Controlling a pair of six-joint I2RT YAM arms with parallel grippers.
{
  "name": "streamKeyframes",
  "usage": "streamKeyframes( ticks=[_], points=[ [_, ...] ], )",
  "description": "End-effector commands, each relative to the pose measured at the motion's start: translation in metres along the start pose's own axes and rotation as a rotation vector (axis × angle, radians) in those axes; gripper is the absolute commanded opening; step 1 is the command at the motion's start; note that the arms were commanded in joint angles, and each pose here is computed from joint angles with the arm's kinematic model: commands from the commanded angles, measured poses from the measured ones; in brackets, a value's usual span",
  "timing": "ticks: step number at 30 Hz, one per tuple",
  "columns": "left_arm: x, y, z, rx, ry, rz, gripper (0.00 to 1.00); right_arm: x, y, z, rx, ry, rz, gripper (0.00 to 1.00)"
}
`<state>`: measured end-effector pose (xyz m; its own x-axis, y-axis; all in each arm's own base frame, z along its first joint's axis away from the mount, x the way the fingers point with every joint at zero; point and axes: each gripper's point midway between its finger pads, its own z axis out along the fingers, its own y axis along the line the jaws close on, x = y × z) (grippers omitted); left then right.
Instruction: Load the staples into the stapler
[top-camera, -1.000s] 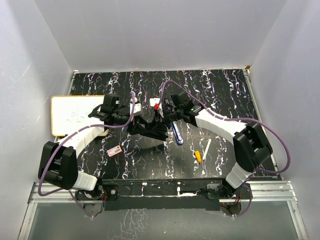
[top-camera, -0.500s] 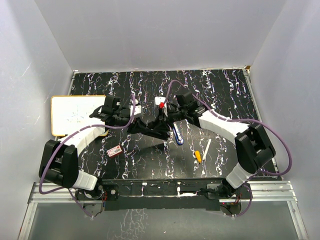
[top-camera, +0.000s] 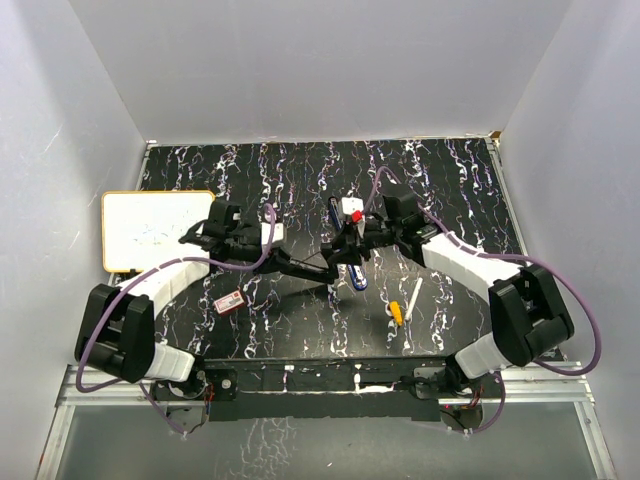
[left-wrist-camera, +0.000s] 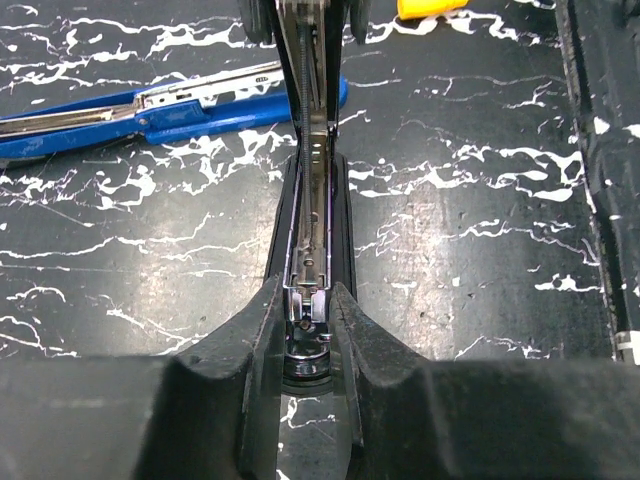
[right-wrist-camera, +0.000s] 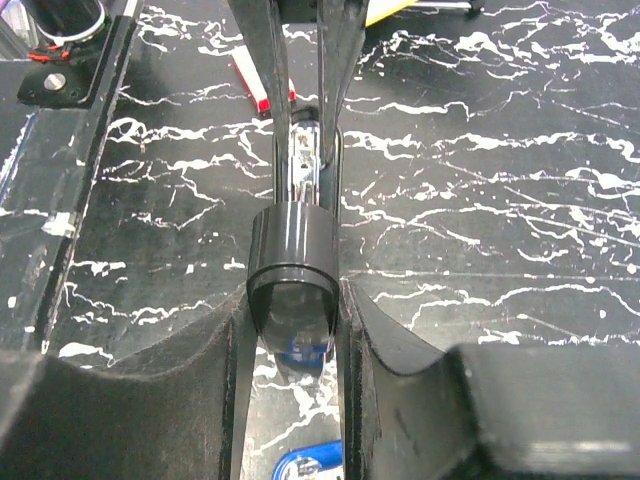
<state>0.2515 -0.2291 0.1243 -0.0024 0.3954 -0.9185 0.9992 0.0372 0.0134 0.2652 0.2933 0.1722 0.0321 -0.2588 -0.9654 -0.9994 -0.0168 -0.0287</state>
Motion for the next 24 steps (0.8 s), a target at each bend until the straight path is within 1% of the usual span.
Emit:
streamKeyframes(
  ticks=[1, 6, 14, 19, 24],
  points=[
    [0.010, -0.003, -0.008, -0.023, 0.054, 0.074, 0.00, -0.010, -0.021, -0.028, 0.100, -0.039, -0.108, 0.08],
    [0.029, -0.004, -0.007, 0.006, 0.114, 0.046, 0.00, 0.009, -0.017, -0.040, 0.121, -0.025, -0.088, 0.08],
    [0.056, 0.000, -0.005, 0.003, 0.189, 0.030, 0.00, 0.036, -0.013, -0.054, 0.152, 0.003, -0.062, 0.08],
    [0.065, 0.002, -0.005, -0.001, 0.217, 0.046, 0.00, 0.057, -0.015, -0.060, 0.170, 0.080, -0.062, 0.08],
    [0.077, 0.005, -0.006, -0.011, 0.256, 0.065, 0.00, 0.085, -0.014, -0.067, 0.169, 0.201, -0.069, 0.08]
  ],
)
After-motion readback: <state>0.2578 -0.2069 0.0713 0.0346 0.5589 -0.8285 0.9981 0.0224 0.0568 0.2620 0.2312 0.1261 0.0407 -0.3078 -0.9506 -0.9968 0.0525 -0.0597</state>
